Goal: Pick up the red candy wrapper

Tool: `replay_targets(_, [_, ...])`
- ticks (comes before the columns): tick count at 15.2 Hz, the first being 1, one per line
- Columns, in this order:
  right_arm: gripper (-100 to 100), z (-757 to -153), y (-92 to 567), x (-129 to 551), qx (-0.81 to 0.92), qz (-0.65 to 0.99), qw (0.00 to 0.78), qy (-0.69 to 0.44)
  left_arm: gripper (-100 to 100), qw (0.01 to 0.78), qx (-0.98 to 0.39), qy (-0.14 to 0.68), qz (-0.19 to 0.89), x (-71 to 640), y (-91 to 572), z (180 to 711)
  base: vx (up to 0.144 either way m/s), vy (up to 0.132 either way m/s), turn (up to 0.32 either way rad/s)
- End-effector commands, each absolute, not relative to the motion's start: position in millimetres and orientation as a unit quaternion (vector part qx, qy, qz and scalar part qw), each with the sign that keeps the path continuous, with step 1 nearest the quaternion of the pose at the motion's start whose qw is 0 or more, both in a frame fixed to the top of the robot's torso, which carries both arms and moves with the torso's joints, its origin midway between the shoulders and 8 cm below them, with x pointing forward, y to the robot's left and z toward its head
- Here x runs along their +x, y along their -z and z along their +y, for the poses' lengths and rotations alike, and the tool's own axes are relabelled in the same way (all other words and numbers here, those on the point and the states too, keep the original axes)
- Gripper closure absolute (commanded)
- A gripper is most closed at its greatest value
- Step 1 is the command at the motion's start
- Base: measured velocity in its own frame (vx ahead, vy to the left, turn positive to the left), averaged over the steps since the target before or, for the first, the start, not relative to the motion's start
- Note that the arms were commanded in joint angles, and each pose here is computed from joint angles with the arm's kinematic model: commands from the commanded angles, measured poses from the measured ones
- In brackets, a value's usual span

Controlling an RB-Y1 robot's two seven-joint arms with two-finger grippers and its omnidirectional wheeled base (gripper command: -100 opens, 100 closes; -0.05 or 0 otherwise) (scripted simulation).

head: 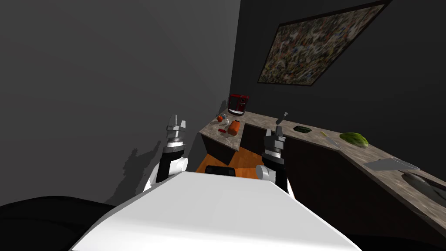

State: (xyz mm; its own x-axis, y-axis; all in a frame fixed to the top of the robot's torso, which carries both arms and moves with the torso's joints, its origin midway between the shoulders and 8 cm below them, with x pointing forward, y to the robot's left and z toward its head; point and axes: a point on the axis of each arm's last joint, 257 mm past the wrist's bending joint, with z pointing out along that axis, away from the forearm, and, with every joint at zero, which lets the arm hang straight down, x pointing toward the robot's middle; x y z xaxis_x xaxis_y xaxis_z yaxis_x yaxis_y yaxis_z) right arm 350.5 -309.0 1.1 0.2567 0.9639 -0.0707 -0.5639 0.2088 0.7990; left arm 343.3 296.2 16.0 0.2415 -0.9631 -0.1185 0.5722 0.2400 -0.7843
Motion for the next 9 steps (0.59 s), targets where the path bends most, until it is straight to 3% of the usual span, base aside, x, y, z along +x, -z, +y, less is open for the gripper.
replay_targets(1, [0, -309, -1, 350, 0.336, 0.298, 0.718, -0.532, -100, 0.718, -0.303, 0.535, 0.327, 349, -14, 290, -0.009, 0.01, 0.008])
replay_targets(9, [0, -309, -1, 350, 0.336, 0.298, 0.718, -0.532, -100, 0.687, -0.278, 0.549, 0.386, 392, 2, 265, -0.031, 0.031, 0.01])
